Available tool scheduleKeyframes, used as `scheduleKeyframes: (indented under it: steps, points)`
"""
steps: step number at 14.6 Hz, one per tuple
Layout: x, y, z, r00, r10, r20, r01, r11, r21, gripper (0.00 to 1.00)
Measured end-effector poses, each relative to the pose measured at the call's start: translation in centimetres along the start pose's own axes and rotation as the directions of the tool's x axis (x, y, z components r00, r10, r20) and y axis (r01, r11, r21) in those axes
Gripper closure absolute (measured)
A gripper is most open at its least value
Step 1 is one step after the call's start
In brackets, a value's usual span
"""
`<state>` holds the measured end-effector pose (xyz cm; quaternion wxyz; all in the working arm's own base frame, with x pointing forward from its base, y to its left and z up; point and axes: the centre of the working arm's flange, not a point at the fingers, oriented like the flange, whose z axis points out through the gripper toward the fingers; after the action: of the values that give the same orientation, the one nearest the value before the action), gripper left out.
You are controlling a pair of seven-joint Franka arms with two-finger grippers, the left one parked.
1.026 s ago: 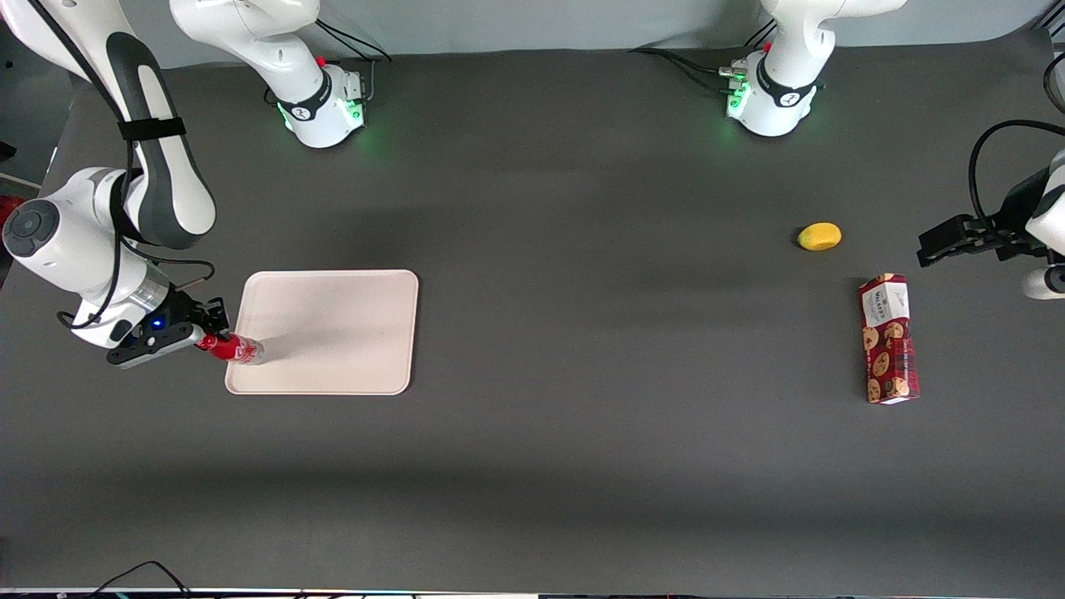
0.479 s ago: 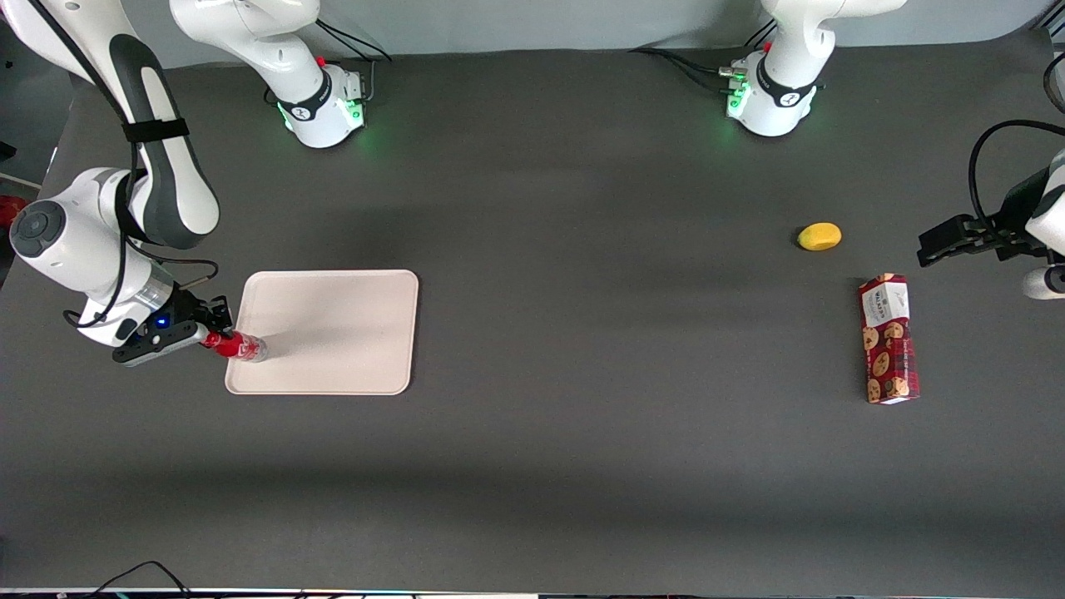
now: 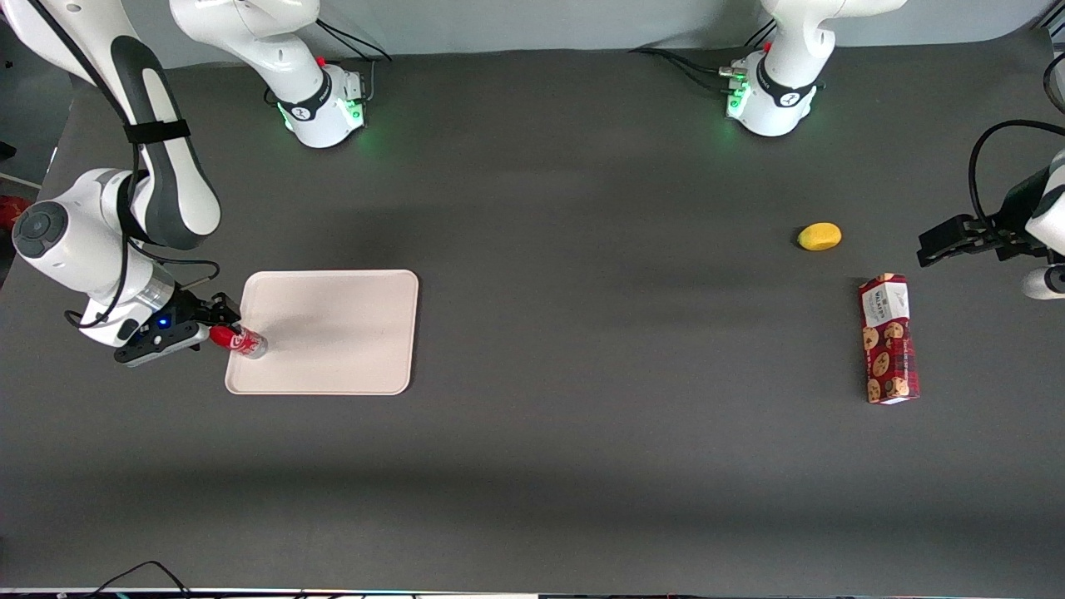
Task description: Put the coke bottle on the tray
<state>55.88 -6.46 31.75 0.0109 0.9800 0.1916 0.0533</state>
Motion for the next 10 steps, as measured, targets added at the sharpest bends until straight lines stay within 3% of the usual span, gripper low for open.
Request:
scheduleKeyframes:
  steps: [1, 2, 7, 10]
  points:
    - [0.2, 0.1, -0.3, 1.000, -0.001, -0.003, 0.001, 1.000, -0.001, 0.01]
    - [0.7, 0.1, -0.9, 1.000, -0.004, -0.002, 0.004, 1.000, 0.002, 0.00]
    - [5.2, -0.6, -8.8, 0.997, 0.038, 0.074, -0.043, 0.997, 0.068, 0.00]
    - [8.1, -2.0, -17.2, 0.991, 0.080, 0.104, -0.087, 0.994, 0.065, 0.00]
